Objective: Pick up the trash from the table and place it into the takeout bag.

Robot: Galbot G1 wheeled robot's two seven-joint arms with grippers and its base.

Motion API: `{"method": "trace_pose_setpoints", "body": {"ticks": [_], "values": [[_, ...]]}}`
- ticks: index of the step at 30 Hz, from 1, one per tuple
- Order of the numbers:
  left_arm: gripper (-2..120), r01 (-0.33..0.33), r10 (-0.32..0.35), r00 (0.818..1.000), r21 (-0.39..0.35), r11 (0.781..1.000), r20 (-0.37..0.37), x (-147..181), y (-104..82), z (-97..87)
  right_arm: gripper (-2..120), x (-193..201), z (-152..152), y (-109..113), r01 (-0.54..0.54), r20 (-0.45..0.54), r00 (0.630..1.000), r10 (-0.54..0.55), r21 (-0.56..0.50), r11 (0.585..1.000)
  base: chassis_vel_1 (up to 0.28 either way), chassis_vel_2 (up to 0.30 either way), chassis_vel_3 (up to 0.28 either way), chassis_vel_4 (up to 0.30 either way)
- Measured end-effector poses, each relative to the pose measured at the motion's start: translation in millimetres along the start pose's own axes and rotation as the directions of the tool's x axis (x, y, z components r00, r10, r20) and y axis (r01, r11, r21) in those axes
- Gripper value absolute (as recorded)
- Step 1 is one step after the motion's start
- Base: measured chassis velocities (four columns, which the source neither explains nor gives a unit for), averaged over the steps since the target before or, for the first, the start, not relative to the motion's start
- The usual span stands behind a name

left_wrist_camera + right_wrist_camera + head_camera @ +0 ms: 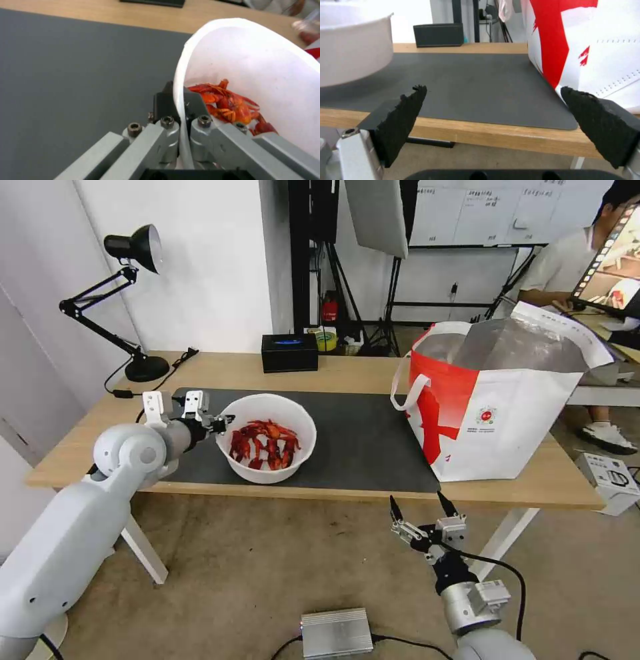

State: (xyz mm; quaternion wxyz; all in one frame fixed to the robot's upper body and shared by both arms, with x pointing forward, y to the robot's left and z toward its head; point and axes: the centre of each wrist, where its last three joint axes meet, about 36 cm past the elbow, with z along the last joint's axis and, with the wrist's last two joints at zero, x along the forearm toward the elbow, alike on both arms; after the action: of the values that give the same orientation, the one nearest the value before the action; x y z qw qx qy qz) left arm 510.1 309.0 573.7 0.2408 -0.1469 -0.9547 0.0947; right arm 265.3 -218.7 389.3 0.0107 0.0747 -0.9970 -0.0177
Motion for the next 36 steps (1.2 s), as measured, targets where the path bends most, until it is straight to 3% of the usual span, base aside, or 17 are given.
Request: {"method": "trace_pose_setpoints", "body": {"ticks": [11, 15, 18, 30, 36], "values": [[0, -0.089, 0.089, 0.996, 0.021, 0.996, 0.025, 27, -35.6, -8.8, 100, 0, 0, 0, 0.0, 0.0, 1.0, 0.0, 0.0, 1.0, 0.0, 0.0, 0.0, 0.0], [0, -0.153, 0.152, 0.987, 0.011, 0.988, 0.047, 39, -57.0, -16.8, 100, 0, 0, 0, 0.0, 0.0, 1.0, 0.0, 0.0, 1.0, 0.0, 0.0, 0.0, 0.0], [0, -0.209, 0.209, 0.976, 0.004, 0.978, 0.058, 47, -75.2, -20.1, 100, 0, 0, 0, 0.0, 0.0, 1.0, 0.0, 0.0, 1.0, 0.0, 0.0, 0.0, 0.0], [0, -0.33, 0.331, 0.941, -0.024, 0.944, 0.071, 45, -115.6, -33.1, 100, 0, 0, 0, 0.0, 0.0, 1.0, 0.0, 0.0, 1.0, 0.0, 0.0, 0.0, 0.0], [0, -0.411, 0.412, 0.909, -0.033, 0.911, 0.064, 24, -155.2, -42.2, 100, 0, 0, 0, 0.0, 0.0, 1.0, 0.0, 0.0, 1.0, 0.0, 0.0, 0.0, 0.0]]}}
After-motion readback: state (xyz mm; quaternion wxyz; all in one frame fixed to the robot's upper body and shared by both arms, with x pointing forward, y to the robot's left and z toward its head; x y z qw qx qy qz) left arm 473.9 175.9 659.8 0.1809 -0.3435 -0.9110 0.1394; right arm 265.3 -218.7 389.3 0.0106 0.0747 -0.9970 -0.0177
